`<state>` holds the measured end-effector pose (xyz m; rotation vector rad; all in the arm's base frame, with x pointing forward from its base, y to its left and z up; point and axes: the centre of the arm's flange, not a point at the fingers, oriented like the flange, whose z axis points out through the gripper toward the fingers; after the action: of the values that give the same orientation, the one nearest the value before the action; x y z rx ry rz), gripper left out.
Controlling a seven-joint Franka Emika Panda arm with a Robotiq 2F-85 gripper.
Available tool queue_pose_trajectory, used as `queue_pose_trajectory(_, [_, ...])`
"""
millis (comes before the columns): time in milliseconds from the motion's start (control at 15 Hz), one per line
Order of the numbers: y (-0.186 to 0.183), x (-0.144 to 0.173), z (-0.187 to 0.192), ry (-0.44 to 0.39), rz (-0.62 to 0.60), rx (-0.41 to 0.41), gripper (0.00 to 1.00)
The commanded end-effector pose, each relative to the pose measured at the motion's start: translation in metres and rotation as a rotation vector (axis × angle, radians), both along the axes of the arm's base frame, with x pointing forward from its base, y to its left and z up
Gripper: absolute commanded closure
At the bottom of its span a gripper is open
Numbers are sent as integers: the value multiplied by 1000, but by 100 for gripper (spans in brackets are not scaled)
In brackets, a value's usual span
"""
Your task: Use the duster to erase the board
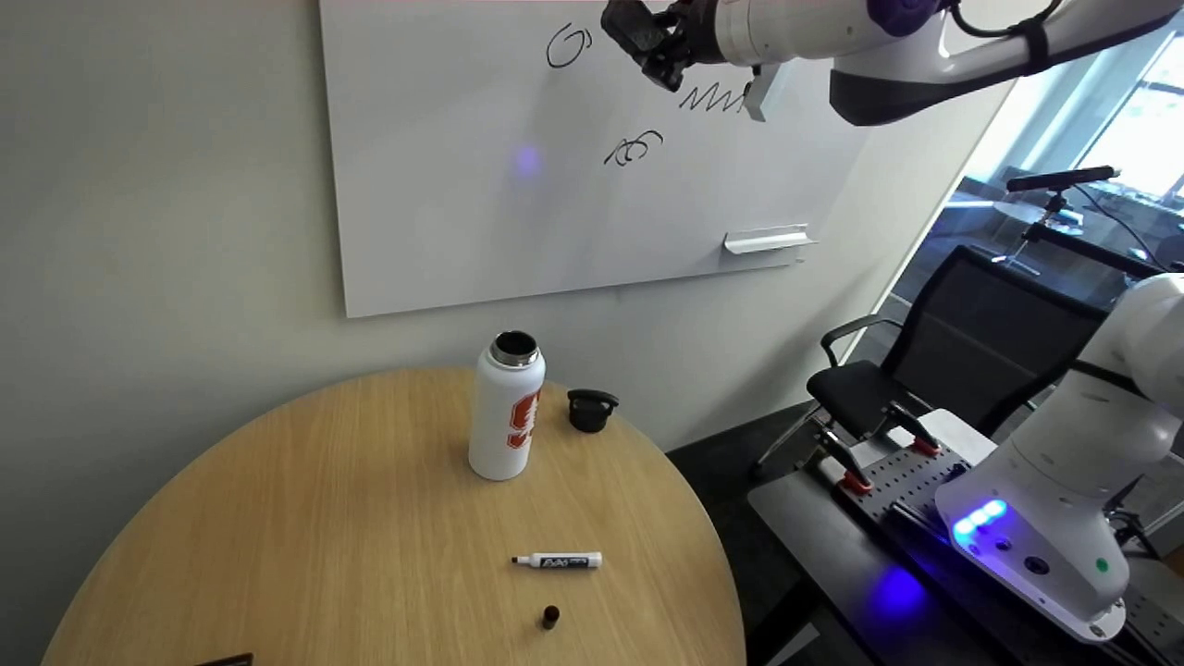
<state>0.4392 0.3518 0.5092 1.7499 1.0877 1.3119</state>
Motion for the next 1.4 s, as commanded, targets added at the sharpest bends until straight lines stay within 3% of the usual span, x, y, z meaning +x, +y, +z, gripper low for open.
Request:
queue_pose_trajectory(0, [11,20,-6,-102,-66,9,73])
queue_pose_trajectory(67, [14,23,-7,-97,-45,20,73])
queue_pose_trajectory(133, [5,9,-4,-66,-44,5,48])
queue_pose_trajectory(333, [9,16,-10,-65,-39,12,48])
queue_pose_trajectory(400, [10,17,-10,-64,-39,13,73])
queue_pose_trajectory(1067, [32,43,-24,-138,-66,33,73])
queue_pose_trajectory(1333, [35,59,-20,-126,-36,51,73])
